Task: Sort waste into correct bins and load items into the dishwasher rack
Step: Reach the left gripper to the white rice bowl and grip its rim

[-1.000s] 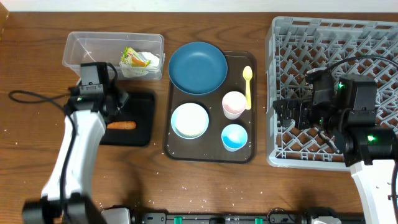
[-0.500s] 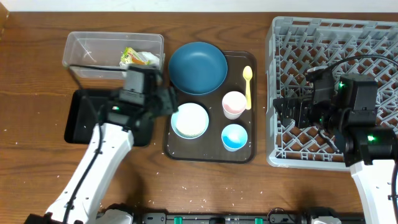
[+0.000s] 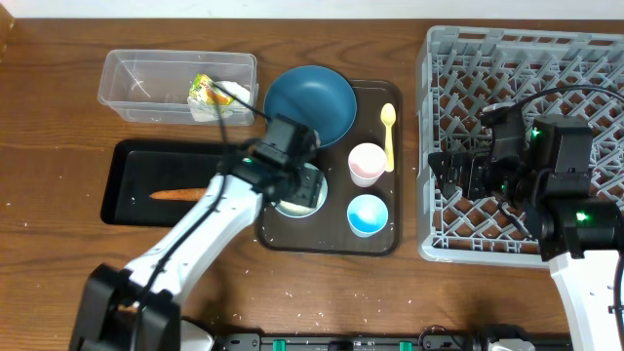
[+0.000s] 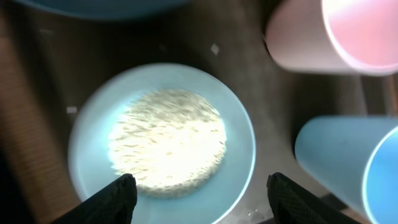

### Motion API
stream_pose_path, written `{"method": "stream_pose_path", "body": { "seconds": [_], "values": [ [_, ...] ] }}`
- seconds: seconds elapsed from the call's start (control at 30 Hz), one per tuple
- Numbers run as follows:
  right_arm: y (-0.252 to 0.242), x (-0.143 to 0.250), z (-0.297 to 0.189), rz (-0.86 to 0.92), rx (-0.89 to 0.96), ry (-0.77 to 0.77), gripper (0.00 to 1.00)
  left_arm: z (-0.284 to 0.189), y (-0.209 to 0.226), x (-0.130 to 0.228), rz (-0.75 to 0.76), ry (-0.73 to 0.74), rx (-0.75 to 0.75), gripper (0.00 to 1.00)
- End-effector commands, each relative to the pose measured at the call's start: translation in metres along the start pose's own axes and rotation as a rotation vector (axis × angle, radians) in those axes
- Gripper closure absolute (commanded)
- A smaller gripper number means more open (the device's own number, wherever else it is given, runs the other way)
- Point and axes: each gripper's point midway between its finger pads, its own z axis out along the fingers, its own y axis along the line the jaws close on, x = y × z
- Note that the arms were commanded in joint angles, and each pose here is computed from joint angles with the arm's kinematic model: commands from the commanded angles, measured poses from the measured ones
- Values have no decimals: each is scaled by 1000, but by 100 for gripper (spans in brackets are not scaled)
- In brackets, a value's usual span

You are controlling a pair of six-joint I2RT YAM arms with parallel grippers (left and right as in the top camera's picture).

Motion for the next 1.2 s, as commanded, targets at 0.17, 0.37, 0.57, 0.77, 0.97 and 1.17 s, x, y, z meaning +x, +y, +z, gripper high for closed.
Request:
{"method": "stream_pose_path", "body": {
  "seconds": [0.17,0.37,0.57,0.77,0.97,1.17],
  "values": [
    [6,-6,-3,7,-15,-14,1,25,-11,1,248,44,-21,30],
    [5,-5,-3,7,-14,-12,1,47,-7,10,243,100,-25,30],
    [5,-5,-3,8,-13,-12,1,49,-7,11,242,105,-25,35],
    [5,-5,-3,8,-10,-11,1,50,-7,14,240,118,-27,60],
    [5,-4,-3,9,-9,-8,1,51,-6,18,239,125,-28,63],
    [4,-2,-3,12,-6,0,1,54,6,25,241,142,-90,66]
  ]
}}
